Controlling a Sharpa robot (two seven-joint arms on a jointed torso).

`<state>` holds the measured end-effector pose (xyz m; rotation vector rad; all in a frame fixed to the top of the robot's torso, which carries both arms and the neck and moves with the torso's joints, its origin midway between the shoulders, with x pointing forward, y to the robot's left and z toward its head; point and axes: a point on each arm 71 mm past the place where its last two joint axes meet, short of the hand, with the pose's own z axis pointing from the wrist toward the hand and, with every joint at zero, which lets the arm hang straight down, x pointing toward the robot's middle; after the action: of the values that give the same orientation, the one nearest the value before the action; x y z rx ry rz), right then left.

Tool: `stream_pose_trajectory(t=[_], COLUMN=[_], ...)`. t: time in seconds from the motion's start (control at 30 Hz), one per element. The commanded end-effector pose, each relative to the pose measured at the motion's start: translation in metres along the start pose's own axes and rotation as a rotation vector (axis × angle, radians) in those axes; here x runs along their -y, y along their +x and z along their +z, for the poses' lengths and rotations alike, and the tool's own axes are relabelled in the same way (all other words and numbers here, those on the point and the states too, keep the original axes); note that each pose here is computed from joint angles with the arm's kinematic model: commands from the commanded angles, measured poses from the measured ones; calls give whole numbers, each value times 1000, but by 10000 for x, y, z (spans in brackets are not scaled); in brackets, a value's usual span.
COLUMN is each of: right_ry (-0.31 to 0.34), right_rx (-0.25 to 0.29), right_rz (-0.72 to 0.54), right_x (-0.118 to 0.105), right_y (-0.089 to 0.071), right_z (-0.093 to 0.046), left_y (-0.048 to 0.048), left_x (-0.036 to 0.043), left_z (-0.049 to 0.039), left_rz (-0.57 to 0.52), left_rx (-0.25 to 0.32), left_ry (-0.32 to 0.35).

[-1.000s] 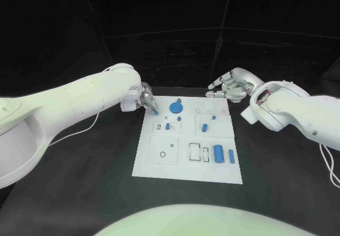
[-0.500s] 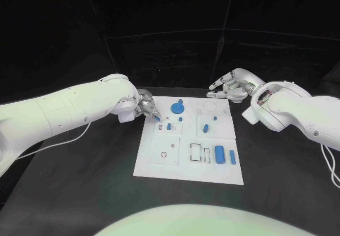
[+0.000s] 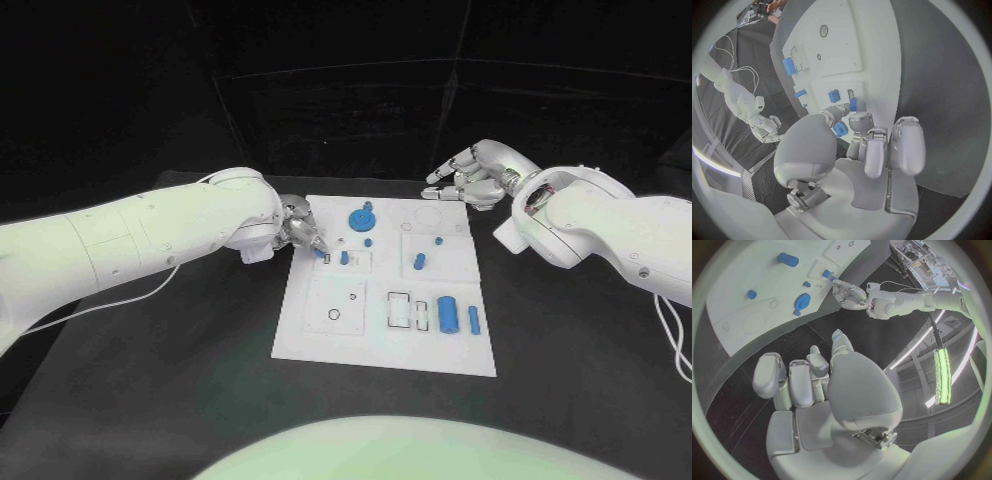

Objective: Assemble the parts on the task board

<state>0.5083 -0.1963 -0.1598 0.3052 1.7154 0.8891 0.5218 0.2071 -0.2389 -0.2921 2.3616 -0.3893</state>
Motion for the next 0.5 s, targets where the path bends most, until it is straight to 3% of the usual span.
stream_pose_trajectory(t=[0.03,0.5], right_ry=[-8,-8], right_rx=[-8,-11], right_rz=[-3,-3], right_x=[-18,-22], right_y=[2,9], right_z=[5,11], left_y=[9,66], left_x=[19,37], left_z=[-3,8], left_rz=[22,33], left_rx=[16,-5], left_ry=[-1,0])
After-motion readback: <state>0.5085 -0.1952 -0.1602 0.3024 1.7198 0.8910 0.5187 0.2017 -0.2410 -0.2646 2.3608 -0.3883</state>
